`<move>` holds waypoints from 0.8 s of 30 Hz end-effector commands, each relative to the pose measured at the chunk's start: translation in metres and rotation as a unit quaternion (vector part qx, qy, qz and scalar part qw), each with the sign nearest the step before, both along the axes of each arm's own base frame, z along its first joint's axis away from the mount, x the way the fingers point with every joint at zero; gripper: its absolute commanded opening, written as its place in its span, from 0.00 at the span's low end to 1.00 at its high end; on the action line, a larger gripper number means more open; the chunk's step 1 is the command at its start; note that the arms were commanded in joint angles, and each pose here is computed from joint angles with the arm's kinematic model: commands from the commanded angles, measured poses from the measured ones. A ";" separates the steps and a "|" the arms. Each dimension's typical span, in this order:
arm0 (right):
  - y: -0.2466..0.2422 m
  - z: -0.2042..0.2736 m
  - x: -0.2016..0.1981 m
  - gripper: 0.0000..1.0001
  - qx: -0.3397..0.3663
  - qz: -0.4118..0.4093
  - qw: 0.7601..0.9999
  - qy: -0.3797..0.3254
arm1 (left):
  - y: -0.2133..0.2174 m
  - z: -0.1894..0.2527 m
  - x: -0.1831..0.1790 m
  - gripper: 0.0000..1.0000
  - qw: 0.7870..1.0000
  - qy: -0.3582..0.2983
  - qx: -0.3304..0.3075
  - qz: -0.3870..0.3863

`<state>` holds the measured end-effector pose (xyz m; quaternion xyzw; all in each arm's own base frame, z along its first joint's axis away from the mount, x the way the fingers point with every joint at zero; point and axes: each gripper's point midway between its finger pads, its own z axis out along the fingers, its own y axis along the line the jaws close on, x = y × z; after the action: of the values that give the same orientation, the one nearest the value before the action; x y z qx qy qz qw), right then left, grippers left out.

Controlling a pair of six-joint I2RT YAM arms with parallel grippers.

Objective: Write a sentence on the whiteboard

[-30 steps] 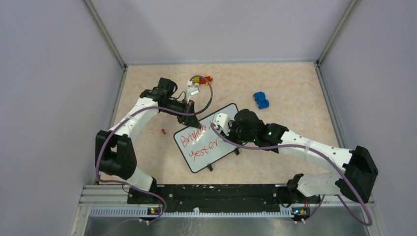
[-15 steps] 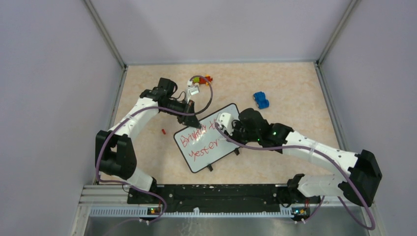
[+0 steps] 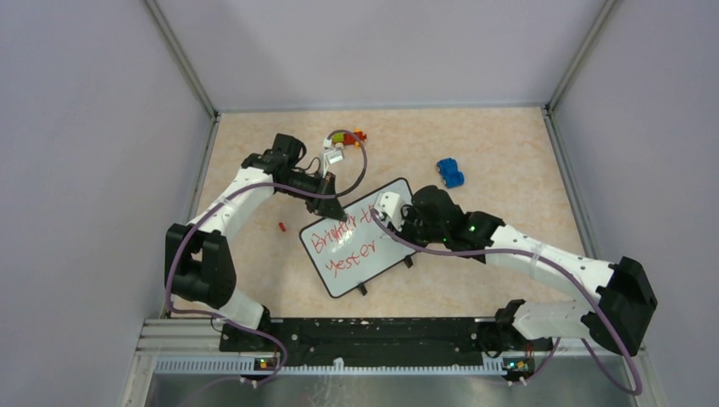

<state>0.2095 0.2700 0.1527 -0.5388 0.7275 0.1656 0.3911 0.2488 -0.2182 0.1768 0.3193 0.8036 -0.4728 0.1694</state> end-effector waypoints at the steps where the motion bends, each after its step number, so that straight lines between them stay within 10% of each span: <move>1: 0.004 0.005 0.012 0.00 0.009 -0.015 1.000 -0.014 | -0.002 -0.007 -0.004 0.00 1.000 0.008 0.011 -0.009; 24: 0.011 -0.012 -0.003 0.00 0.010 0.019 1.000 0.017 | -0.002 -0.009 -0.003 0.00 1.000 0.010 0.010 -0.010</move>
<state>0.2034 0.2785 0.1447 -0.5458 0.7261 0.1889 0.3731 0.2491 -0.2180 0.1764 0.3192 0.8044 -0.4716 0.1694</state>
